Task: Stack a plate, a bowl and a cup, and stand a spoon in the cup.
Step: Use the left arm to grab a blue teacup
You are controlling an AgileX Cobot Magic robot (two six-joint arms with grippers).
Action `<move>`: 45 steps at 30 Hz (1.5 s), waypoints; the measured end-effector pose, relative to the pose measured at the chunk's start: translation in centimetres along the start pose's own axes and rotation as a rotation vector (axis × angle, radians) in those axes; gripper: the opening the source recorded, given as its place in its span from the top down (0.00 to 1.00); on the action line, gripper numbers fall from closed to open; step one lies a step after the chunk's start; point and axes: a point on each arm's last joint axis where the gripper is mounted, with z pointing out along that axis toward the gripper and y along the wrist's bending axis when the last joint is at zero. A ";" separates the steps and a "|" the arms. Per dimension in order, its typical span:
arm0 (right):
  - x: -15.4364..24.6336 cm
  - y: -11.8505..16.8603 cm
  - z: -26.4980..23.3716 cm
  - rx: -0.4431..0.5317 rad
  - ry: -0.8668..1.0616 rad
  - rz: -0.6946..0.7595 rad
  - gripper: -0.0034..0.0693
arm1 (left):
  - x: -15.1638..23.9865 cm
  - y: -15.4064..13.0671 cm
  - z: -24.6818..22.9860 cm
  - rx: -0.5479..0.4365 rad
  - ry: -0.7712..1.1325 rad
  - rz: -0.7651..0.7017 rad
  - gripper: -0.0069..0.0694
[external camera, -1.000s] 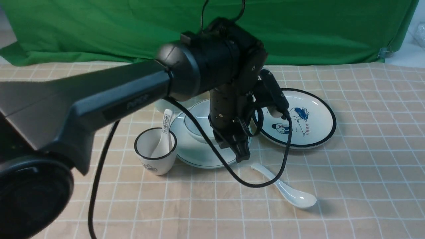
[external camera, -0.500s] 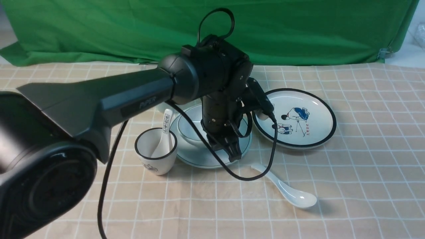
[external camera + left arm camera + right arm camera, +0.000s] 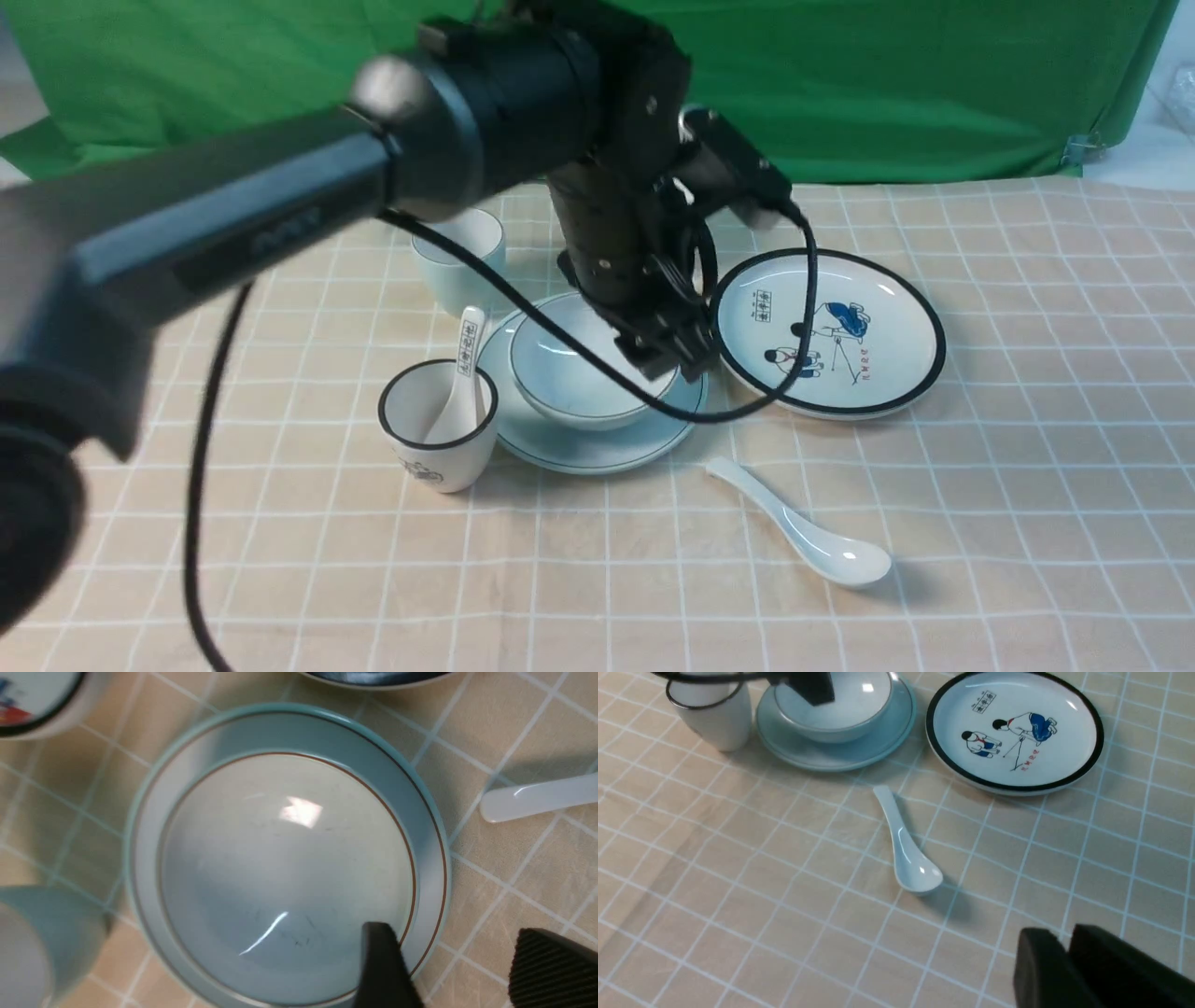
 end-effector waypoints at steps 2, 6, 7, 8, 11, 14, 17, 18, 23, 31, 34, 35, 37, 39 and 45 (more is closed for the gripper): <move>-0.1 0.1 0.0 -0.006 -0.009 0.006 0.78 | 0.6 1.4 -2.4 -0.029 -0.035 0.007 0.64; -0.2 0.1 0.1 -0.016 -0.010 0.017 0.78 | 3.3 6.4 -3.6 -0.054 -0.046 0.013 0.87; -0.1 0.2 0.1 -0.019 -0.007 0.019 0.78 | 3.9 7.5 -3.2 -0.052 -0.041 0.013 0.88; -0.1 0.2 0.2 -0.021 0.004 0.020 0.78 | 4.6 8.8 -2.6 -0.054 -0.034 0.016 0.88; 0.1 0.2 0.2 -0.027 0.024 0.021 0.78 | 7.0 12.3 -0.4 -0.069 0.006 0.040 0.81; 0.2 0.2 0.2 -0.030 0.038 0.022 0.77 | 8.1 13.8 1.0 -0.069 0.022 0.061 0.70; 0.4 0.3 0.2 -0.034 0.057 0.022 0.77 | 8.9 14.9 2.4 -0.064 0.028 0.126 0.49; 0.4 0.3 0.2 -0.035 0.058 0.023 0.77 | 9.0 15.1 2.6 -0.066 0.028 0.148 0.45; 0.4 0.3 0.2 -0.037 0.061 0.047 0.76 | 8.3 15.5 2.9 -0.118 -0.037 0.252 0.30; 0.4 0.3 0.2 -0.041 0.060 0.051 0.76 | 8.0 15.0 5.4 -0.056 -0.064 0.394 0.40; 0.4 0.4 0.2 -0.043 0.060 0.054 0.76 | 8.3 14.9 7.5 -0.022 -0.036 0.401 0.45; 0.4 0.4 0.2 -0.045 0.059 0.056 0.76 | 8.5 14.9 7.9 -0.019 -0.025 0.399 0.47; 0.4 0.4 0.2 -0.047 0.059 0.057 0.76 | 8.7 14.9 8.8 -0.012 -0.003 0.380 0.53; 0.4 0.4 0.2 -0.047 0.059 0.057 0.76 | 8.8 14.9 9.0 -0.014 0.005 0.352 0.61; 0.4 0.4 0.2 -0.049 0.058 0.056 0.76 | 8.8 14.7 7.1 -0.022 0.045 0.265 0.86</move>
